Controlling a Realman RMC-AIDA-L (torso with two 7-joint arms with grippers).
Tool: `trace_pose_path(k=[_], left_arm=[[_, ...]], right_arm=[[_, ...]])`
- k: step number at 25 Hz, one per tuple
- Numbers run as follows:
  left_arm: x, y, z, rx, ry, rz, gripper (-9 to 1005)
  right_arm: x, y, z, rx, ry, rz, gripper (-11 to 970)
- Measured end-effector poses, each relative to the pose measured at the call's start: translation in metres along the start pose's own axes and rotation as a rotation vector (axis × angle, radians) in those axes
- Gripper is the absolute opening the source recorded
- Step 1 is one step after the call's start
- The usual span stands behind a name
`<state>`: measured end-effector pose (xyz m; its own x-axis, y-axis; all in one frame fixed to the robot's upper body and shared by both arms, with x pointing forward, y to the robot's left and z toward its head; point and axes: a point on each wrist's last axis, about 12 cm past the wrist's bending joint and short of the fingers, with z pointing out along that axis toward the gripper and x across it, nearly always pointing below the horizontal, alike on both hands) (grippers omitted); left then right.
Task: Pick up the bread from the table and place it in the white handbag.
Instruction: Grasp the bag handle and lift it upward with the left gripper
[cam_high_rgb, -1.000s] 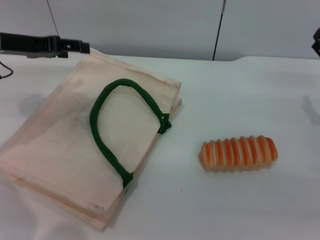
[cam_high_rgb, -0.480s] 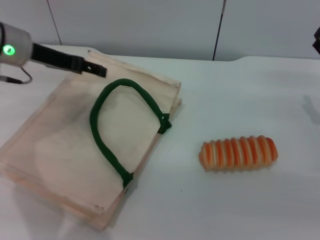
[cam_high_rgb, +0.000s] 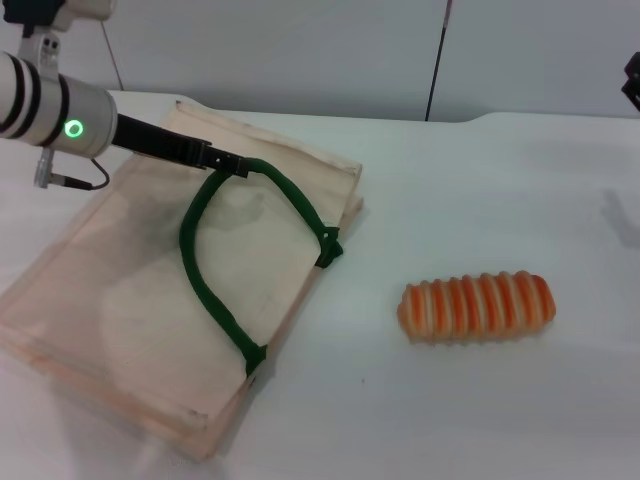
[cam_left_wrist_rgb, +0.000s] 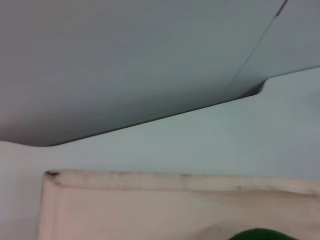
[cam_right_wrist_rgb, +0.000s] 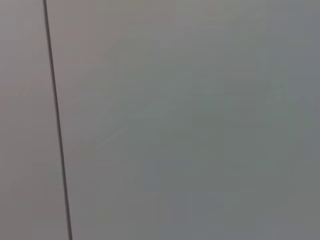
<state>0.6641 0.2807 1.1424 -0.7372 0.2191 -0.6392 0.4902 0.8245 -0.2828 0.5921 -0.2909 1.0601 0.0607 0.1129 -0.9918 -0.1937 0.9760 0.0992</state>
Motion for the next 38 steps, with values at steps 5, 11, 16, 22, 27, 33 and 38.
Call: trace_pose_path(k=[5,11,16,22,27,33,38], left_arm=[[0.006,-0.001,0.012,-0.026,0.016,0.011,877],[0.008,-0.003,0.019,-0.036,0.013,0.023,855],[0.009,-0.003,0.019,-0.038,0.015,0.012,837],[0.011,-0.001,0.018,-0.037,0.018,0.001,690],[0.012,0.0,0.017,-0.032,0.012,-0.01,469],[0.005,0.0,0.007,0.041,-0.077,0.003,228],[-0.002,0.004,-0.028,0.229,-0.272,0.038,120]], right_arm=[[0.0,0.0,0.0,-0.002,0.0,0.0,892],[0.0,0.0,0.0,-0.002,0.0,0.001,892],[0.0,0.001,0.0,-0.003,0.0,0.001,892],[0.0,0.0,0.0,0.002,-0.001,0.002,893],[0.0,-0.001,0.0,0.005,-0.001,0.003,893],[0.001,-0.002,-0.002,0.012,0.001,0.004,893],[0.001,-0.003,-0.002,0.013,0.0,0.004,893]])
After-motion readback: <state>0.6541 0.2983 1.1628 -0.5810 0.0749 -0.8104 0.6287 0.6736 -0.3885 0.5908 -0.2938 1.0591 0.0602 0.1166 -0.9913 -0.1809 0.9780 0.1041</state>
